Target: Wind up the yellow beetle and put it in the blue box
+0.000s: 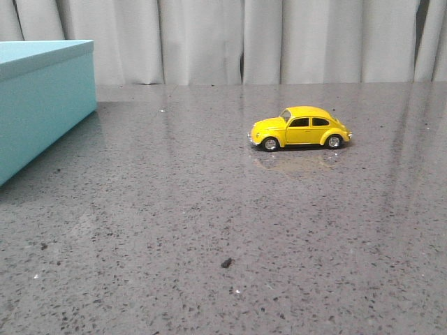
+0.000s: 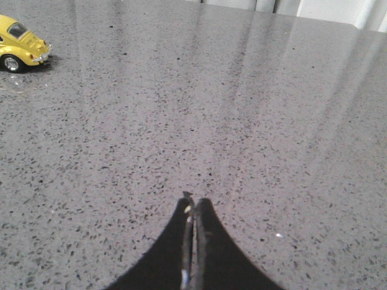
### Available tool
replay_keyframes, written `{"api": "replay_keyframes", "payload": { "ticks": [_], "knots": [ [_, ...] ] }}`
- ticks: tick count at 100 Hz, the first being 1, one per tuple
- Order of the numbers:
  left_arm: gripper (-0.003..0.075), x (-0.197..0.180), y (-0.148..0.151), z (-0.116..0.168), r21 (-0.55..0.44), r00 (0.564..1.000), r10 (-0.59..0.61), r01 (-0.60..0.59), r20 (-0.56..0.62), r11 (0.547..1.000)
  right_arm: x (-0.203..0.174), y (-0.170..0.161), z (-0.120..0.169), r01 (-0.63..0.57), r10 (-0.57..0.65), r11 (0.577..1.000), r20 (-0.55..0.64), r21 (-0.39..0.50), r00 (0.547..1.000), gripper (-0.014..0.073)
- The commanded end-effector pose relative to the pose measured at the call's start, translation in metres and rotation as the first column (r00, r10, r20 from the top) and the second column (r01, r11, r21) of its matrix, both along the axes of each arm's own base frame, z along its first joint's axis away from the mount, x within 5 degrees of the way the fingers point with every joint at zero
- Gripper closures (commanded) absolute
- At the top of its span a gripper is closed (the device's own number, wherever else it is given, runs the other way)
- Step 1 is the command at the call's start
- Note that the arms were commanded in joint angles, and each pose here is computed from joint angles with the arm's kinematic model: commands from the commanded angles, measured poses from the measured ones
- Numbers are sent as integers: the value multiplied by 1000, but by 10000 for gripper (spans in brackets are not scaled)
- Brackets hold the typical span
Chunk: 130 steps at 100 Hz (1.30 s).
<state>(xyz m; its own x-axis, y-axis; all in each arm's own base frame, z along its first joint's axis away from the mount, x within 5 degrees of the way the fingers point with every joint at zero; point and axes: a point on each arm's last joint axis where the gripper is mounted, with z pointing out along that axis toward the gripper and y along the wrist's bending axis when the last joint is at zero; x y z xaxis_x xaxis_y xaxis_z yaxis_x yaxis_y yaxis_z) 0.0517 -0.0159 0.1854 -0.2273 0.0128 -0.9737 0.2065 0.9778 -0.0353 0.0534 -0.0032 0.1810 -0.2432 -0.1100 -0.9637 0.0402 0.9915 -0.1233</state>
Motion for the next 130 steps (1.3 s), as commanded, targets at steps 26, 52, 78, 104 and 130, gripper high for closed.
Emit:
{"api": "replay_keyframes", "payload": {
  "ticks": [26,52,78,104,130],
  "knots": [
    [739,0,1,-11,-8,1000,10,-10,6,1000,0,-1,-4,7,-6,1000,26,-21,1000,672],
    [739,0,1,-11,-8,1000,10,-10,6,1000,0,-1,-4,7,-6,1000,26,-21,1000,672],
    [739,0,1,-11,-8,1000,10,-10,6,1000,0,-1,-4,7,-6,1000,26,-21,1000,672],
    [739,0,1,-11,-8,1000,10,-10,6,1000,0,-1,-4,7,-6,1000,30,-21,1000,672],
    [739,0,1,-11,-9,1000,12,-12,12,1000,1,-1,-1,9,-8,1000,60,-24,998,672]
  ]
}}
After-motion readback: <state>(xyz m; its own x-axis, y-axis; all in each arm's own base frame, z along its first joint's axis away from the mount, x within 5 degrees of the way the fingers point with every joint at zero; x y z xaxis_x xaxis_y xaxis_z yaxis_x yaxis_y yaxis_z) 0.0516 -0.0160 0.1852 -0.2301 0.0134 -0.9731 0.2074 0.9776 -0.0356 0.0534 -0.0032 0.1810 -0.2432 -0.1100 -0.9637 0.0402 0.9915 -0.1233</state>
